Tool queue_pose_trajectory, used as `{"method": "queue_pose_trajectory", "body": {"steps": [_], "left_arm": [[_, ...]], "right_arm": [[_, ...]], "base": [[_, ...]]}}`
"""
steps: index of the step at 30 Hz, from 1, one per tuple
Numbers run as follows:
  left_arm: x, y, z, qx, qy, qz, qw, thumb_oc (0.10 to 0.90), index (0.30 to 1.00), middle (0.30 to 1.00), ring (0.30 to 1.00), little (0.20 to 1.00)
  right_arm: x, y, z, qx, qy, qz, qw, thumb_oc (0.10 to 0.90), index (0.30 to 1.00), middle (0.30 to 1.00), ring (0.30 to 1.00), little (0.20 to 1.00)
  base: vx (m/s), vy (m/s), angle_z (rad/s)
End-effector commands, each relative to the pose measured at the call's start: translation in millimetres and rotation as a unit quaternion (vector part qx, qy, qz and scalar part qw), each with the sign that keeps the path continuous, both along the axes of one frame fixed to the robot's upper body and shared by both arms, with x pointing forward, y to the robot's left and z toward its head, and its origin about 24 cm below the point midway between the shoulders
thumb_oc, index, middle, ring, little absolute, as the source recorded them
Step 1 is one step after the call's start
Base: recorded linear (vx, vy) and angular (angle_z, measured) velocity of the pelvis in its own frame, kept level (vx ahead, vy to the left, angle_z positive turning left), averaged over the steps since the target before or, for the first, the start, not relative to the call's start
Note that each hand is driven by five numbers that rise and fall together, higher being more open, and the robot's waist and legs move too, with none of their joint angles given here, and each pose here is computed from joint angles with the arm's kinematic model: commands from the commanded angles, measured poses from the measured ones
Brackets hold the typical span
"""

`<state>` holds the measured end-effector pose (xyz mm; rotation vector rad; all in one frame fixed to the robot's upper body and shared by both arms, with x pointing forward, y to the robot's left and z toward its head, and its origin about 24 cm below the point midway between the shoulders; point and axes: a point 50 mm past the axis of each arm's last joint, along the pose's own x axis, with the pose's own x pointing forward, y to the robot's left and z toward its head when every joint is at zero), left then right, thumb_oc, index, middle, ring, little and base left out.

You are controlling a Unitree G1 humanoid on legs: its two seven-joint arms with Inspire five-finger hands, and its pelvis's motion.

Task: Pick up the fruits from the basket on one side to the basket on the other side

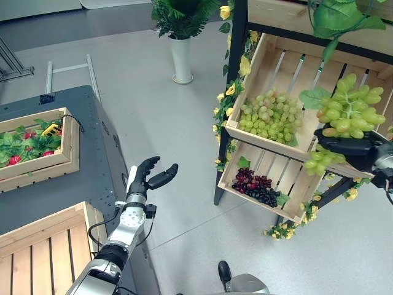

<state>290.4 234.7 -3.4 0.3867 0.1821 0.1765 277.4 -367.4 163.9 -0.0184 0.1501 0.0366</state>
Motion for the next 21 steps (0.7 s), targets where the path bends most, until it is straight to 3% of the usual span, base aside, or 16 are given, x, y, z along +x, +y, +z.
{"method": "queue_pose_trajectory", "body": {"steps": [1, 9, 21], "left_arm": [[23.9, -5.8, 51.7, 0.024, -0.124, -0.038, 0.991, 0.8, 0.9, 0.9, 0.9, 0.9], [23.2, -12.1, 46.7, 0.025, -0.119, -0.044, 0.992, 0.8, 0.9, 0.9, 0.9, 0.9], [28.1, -22.2, 47.8, 0.019, -0.114, -0.063, 0.991, 0.8, 0.9, 0.9, 0.9, 0.9]], "right_arm": [[7.2, -26.2, 103.2, -0.117, -0.16, -0.077, 0.977, 0.4, 0.3, 0.3, 0.3, 0.3], [0.9, -63.8, 124.4, -0.22, -0.083, -0.177, 0.956, 0.4, 0.3, 0.3, 0.3, 0.3], [9.3, -72.1, 129.3, -0.198, -0.052, -0.227, 0.952, 0.4, 0.3, 0.3, 0.3, 0.3]], "base": [[0.0, 0.0, 0.0], [0.0, -0.001, 0.0], [0.0, -0.006, 0.07]]}}
